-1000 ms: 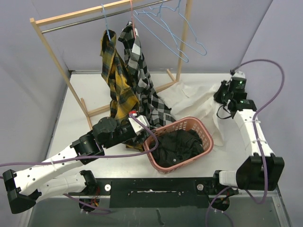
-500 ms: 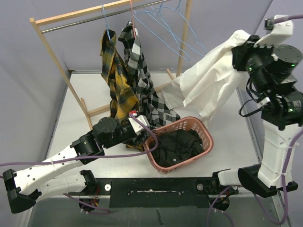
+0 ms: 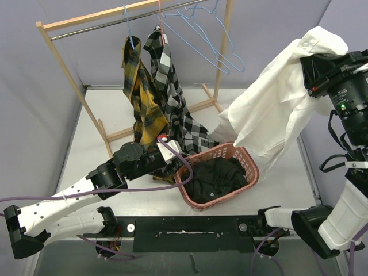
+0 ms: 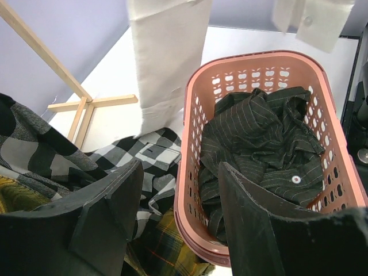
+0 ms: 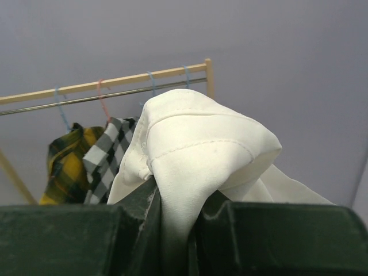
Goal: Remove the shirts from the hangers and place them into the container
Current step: Place the shirt in the bin.
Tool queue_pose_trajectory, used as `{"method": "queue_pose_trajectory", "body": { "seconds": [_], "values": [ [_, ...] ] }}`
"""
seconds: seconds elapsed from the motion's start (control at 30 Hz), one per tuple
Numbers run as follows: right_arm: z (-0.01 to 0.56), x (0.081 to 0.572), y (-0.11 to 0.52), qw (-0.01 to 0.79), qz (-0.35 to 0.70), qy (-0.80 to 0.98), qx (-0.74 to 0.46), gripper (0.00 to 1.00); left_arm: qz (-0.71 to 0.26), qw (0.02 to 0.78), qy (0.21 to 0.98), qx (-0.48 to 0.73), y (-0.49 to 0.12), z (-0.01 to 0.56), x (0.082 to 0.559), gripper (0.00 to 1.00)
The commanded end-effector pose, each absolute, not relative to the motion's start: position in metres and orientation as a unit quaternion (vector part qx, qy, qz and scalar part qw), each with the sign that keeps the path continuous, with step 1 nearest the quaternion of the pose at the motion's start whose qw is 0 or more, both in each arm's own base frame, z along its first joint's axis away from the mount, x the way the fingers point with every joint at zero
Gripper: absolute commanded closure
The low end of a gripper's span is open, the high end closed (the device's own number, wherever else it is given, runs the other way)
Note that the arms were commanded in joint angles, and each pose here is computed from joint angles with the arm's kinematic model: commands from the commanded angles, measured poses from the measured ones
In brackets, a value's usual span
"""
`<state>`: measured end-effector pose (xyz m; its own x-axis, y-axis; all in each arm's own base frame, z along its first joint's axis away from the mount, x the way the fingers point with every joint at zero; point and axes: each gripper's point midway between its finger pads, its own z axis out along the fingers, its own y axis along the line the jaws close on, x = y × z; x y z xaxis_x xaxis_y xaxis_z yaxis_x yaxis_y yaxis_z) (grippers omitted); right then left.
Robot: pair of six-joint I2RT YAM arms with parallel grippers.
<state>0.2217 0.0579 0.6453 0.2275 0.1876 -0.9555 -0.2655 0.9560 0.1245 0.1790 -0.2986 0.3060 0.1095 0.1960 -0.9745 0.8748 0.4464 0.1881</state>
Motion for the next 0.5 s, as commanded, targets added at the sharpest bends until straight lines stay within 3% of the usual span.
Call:
{"method": "queue_pose_trajectory", "body": {
  "seconds": [0.0, 0.23, 0.47],
  "values": [
    [0.668, 0.185, 0.103, 0.78, 0.271, 0.553, -0.112, 1.0, -0.297, 0.628, 0.578, 0.428, -0.302, 0.331, 0.179, 0.47],
    [0.518, 0.249, 0.142, 0.596, 0.343, 0.711, -0.147, 1.0, -0.288, 0.654, 0.564, 0.414, -0.288, 0.345, 0.179, 0.44],
    [0.39, 0.25, 0.175, 0.483, 0.289, 0.806, -0.183, 1.0, -0.287, 0.665, 0.559, 0.404, -0.283, 0.351, 0.18, 0.41]
  ]
}}
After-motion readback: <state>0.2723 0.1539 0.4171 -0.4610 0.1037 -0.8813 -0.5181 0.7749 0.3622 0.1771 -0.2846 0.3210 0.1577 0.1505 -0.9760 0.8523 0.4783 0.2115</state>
